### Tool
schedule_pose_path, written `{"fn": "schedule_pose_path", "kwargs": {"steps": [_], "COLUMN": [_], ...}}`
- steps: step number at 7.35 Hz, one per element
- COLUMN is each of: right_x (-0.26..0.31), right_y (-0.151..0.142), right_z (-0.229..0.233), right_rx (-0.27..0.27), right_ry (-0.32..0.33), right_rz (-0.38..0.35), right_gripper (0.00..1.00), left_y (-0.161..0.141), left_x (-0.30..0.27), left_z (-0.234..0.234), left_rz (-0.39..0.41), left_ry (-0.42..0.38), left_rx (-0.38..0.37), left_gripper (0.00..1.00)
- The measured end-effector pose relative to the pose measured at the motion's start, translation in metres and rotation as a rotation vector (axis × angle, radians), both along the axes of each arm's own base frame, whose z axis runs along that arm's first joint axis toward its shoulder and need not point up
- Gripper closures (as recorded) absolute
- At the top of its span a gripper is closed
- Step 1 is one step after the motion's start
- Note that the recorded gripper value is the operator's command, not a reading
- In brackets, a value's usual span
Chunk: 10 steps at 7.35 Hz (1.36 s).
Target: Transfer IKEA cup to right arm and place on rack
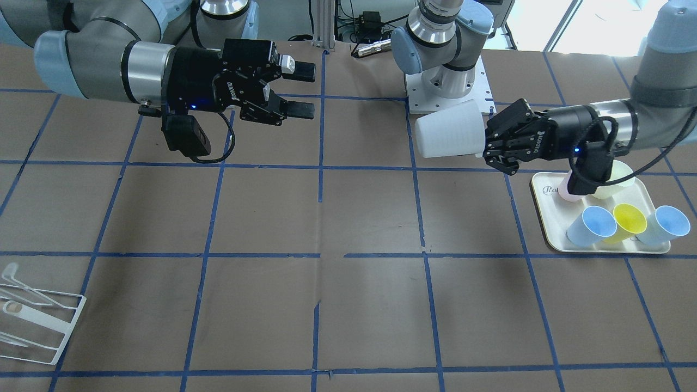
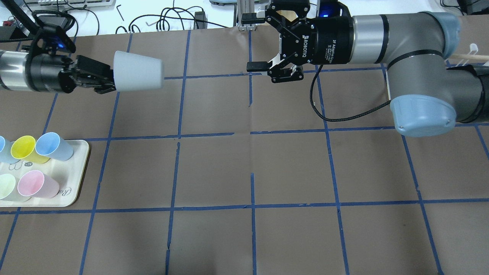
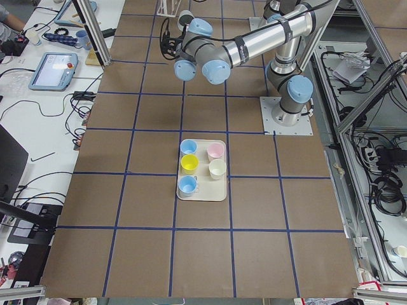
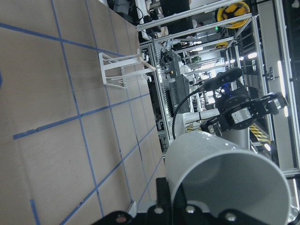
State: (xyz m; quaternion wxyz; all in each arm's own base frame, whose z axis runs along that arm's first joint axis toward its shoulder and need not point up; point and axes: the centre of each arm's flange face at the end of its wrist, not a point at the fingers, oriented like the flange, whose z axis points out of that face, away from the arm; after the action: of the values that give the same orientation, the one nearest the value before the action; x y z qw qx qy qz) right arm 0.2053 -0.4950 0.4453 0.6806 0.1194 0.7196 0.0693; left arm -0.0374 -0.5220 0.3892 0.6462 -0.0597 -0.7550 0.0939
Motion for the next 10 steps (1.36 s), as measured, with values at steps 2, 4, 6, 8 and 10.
{"fn": "schedule_pose_path", "kwargs": {"steps": [2,4,6,8,10], "right_x": [0.002,0.006,0.012,0.014,0.021], "right_y": [-0.002,-0.006,-0.010,-0.014,-0.017], "right_z": [-0.007,-0.013,-0.009,0.004,0.012], "right_rx": [0.038,0.063,0.088,0.108,0.111], "right_ry": [0.004,0.004,0.002,-0.004,-0.011], "right_rz": [0.003,0.010,0.019,0.022,0.035], "right_gripper": [0.00,0.00,0.00,0.00,0.03], "left_y": [-0.001,0.003,0.012,0.016,0.018], "left_x": [-0.040,-0.069,-0.077,-0.083,-0.094], "left_z": [0.007,0.017,0.024,0.029,0.033], "left_rz": [0.027,0.043,0.050,0.064,0.067], "left_ry": [0.046,0.076,0.084,0.093,0.105], "left_rx": [-0.016,-0.034,-0.045,-0.054,-0.058], "left_gripper": [0.98,0.98,0.98,0.98,0.97]}}
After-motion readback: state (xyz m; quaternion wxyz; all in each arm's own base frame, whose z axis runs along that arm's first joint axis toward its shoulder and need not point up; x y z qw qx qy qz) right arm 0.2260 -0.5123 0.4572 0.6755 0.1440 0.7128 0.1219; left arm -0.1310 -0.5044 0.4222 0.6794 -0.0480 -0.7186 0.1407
